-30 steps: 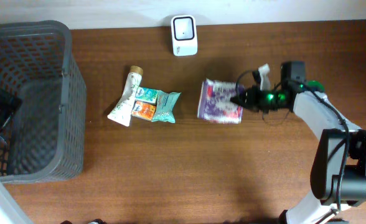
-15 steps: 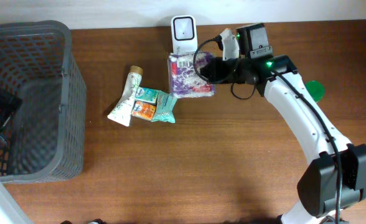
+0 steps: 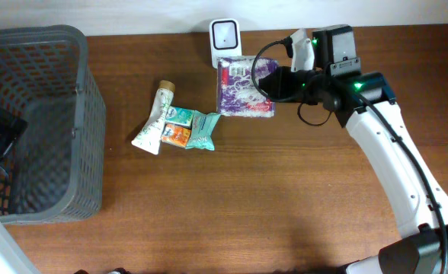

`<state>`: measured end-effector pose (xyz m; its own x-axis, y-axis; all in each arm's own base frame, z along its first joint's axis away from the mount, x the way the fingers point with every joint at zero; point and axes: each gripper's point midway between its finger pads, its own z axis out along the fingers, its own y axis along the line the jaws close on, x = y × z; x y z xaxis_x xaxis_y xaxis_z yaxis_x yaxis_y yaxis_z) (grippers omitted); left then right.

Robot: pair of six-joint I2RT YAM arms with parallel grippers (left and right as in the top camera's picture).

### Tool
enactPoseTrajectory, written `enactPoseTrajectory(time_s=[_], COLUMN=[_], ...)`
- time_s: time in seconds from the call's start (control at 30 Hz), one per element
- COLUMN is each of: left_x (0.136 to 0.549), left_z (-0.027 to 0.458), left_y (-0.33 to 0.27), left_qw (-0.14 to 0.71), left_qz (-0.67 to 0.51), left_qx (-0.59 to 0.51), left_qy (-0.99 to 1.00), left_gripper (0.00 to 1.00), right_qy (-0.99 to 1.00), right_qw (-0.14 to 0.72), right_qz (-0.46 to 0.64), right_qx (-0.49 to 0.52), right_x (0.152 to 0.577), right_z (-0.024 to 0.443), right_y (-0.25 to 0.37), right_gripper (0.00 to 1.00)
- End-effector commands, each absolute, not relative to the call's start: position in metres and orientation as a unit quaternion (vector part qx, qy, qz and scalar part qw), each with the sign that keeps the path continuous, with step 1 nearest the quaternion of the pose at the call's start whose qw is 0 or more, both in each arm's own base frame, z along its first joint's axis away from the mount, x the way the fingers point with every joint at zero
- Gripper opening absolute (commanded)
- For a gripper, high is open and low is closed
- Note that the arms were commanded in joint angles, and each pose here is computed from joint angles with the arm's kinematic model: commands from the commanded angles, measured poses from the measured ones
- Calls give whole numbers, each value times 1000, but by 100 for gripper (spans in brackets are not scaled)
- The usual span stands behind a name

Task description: Scan the item barcode

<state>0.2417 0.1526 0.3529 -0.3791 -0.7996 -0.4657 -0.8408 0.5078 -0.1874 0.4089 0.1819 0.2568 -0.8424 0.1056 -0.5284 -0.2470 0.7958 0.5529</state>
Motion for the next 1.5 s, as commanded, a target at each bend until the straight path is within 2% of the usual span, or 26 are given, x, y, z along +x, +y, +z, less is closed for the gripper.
enactPoseTrajectory(time_s=[0.0,0.57,0.67,0.77,0.83,0.9,0.97,1.03,1.07,1.1,1.13,1.2,1.27,1.3,1.33,1.43,1.47], left_x=[241,241,241,241,241,241,241,241,241,241,241,241,241,241,241,241,241], left_z=[353,353,353,353,353,353,353,353,353,353,353,353,353,353,353,353,353], left_y=[154,154,154,154,154,154,154,154,154,154,154,154,154,154,154,154,154], left_qw=[256,256,256,256,256,256,256,256,256,256,256,256,256,256,256,256,256], left_qz=[41,41,41,41,41,41,41,41,41,41,41,41,41,41,41,41,41], left_qx=[-498,-498,-498,-498,-498,-498,-498,-498,-498,-498,-498,-498,-498,-498,-498,-498,-498], left_qy=[827,827,827,827,827,827,827,827,827,827,827,827,827,827,827,827,827], left_gripper=[99,99,99,99,99,99,99,99,99,99,99,99,99,99,99,99,99], right_qy=[901,914,941,957,959,949,951,966,979,985,993,997,995,991,988,996,995], right_qw=[291,284,279,253,207,127,86,68,56,55,54,56,69,80,95,79,47], right_qz=[320,287,190,-113,-175,-281,-294,-248,-195,-161,-107,-41,43,56,50,16,51], right_qx=[-46,-33,9,89,83,60,45,36,23,12,-7,-30,-64,-88,-108,-49,-79], right_x=[408,408,409,398,390,386,385,381,377,375,373,371,375,379,387,405,398], right_z=[269,256,235,200,178,134,103,88,80,76,72,80,107,120,134,134,130], right_y=[187,177,143,38,21,-3,-2,19,47,68,103,144,191,200,194,113,85], right_gripper=[4,4,4,4,4,4,5,12,38,54,63,65,71,78,99,100,91])
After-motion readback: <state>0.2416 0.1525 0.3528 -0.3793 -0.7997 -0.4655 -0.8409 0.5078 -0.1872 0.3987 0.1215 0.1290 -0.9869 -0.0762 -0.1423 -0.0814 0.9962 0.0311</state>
